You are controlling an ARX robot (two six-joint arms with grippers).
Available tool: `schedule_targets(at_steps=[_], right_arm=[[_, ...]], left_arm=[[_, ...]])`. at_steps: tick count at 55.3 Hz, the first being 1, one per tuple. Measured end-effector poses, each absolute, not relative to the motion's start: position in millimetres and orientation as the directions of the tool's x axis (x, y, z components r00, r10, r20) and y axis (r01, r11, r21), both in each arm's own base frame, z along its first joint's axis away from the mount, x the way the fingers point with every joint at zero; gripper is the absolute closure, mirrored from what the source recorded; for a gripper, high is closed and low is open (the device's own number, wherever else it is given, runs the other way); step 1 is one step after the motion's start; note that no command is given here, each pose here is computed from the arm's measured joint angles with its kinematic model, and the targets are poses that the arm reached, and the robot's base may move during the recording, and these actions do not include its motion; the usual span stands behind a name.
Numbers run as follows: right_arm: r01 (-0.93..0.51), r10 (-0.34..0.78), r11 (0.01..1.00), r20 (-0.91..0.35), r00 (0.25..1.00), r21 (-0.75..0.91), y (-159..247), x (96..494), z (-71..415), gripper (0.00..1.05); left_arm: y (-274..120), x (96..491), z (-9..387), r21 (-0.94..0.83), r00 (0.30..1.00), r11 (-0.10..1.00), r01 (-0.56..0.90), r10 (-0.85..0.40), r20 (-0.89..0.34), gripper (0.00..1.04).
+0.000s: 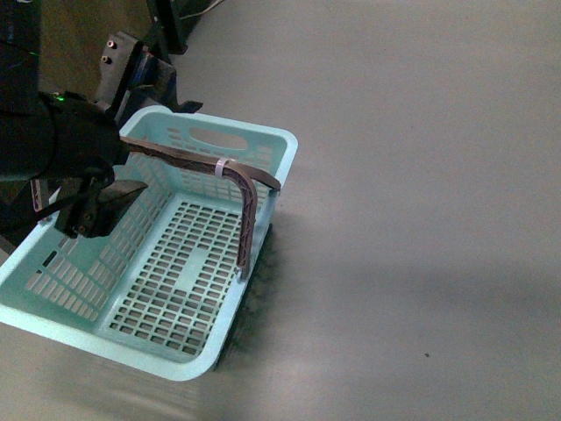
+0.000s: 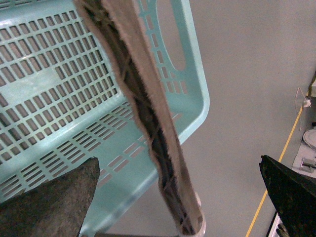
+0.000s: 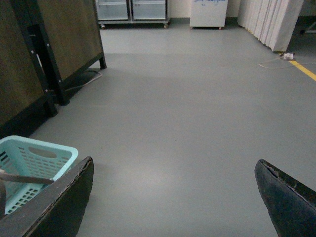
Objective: Pick lemon and mango into basket
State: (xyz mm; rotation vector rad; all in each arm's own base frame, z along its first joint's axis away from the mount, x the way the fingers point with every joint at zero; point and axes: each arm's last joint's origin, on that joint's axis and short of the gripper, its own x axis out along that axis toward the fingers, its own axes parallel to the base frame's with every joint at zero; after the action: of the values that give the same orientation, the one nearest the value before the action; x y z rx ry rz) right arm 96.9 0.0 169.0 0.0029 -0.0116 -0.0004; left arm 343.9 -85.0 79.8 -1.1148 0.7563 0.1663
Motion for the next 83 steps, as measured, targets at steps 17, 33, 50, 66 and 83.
schedule_targets(at_steps=[17, 33, 50, 66, 83], right_arm=[[0.000, 0.000, 1.000, 0.012, 1.000, 0.003, 0.0, 96.9, 169.0, 0.09], [0.000, 0.000, 1.000, 0.012, 1.000, 0.003, 0.0, 96.9, 169.0, 0.09], [0.000, 0.000, 1.000, 0.012, 1.000, 0.003, 0.0, 96.9, 169.0, 0.09], [0.000, 0.000, 1.000, 0.012, 1.000, 0.003, 0.0, 96.9, 169.0, 0.09], [0.000, 0.000, 1.000, 0.012, 1.000, 0.003, 0.0, 96.9, 169.1, 0.09]], left_arm=[[-89.8, 389.4, 49.0, -0.717, 0.725, 0.451, -0.532, -0.195, -0.661, 0.07], [-95.5, 415.4, 46.6, -0.712, 0.746, 0.471, -0.521, -0.154, -0.647, 0.37], [-94.7, 417.7, 46.9, -0.737, 0.748, 0.377, -0.561, -0.151, -0.646, 0.75], [-82.5, 373.3, 77.7, -0.771, 0.770, 0.294, -0.565, -0.148, -0.621, 0.75], [-66.6, 310.3, 172.6, -0.883, 0.870, 0.138, -0.449, -0.157, -0.467, 0.76]])
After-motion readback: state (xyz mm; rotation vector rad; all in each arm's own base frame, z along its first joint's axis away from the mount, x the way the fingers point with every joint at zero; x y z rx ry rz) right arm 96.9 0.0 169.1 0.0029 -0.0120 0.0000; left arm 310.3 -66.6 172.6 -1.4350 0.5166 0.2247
